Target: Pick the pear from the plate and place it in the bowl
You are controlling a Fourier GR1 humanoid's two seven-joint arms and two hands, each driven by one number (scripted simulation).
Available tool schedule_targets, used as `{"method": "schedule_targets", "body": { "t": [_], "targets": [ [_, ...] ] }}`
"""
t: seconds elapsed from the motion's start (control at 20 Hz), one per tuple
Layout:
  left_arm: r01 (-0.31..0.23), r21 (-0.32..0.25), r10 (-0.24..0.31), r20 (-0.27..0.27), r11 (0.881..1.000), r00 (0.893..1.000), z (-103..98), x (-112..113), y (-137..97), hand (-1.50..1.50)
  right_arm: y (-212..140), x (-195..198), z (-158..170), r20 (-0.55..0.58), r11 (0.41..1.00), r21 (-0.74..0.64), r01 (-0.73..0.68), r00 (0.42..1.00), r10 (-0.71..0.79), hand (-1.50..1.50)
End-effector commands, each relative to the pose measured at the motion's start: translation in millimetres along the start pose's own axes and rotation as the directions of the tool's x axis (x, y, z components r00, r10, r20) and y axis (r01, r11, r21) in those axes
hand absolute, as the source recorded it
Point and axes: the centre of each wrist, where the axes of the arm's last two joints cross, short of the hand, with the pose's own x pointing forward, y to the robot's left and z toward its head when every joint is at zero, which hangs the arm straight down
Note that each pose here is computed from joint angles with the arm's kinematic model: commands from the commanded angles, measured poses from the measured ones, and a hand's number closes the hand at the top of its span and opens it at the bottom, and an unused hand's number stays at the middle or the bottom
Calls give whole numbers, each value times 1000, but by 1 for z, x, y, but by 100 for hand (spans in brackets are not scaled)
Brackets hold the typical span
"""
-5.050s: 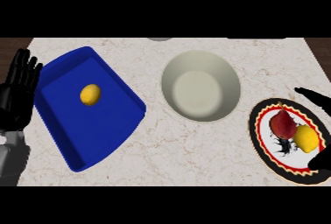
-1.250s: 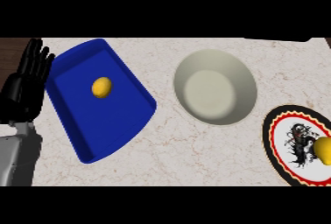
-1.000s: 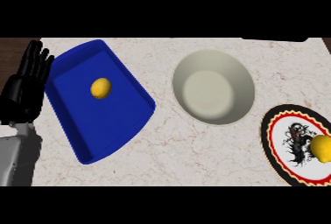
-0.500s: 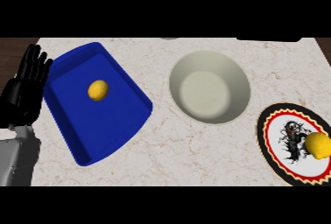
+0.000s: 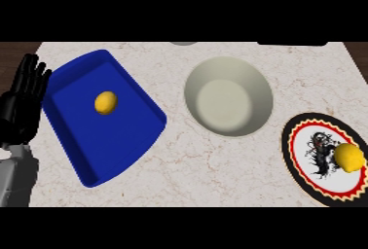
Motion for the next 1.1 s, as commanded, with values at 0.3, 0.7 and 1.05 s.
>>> {"method": "schedule_targets", "body": {
  "t": [0.3,0.7,1.05],
  "targets": [
    [21,24,-21,-6,999,1000,2,-2,-2,0,79,56,-102,129,949,294,117,979,-161,150],
    [15,41,-14,-19,999,1000,9,7,9,0,170,69,-112,92,934,344,98,986,-137,150],
    [11,20,-11,-3,1000,1000,16,0,5,0,240,75,-112,-89,946,318,68,995,-42,150]
  ]
}}
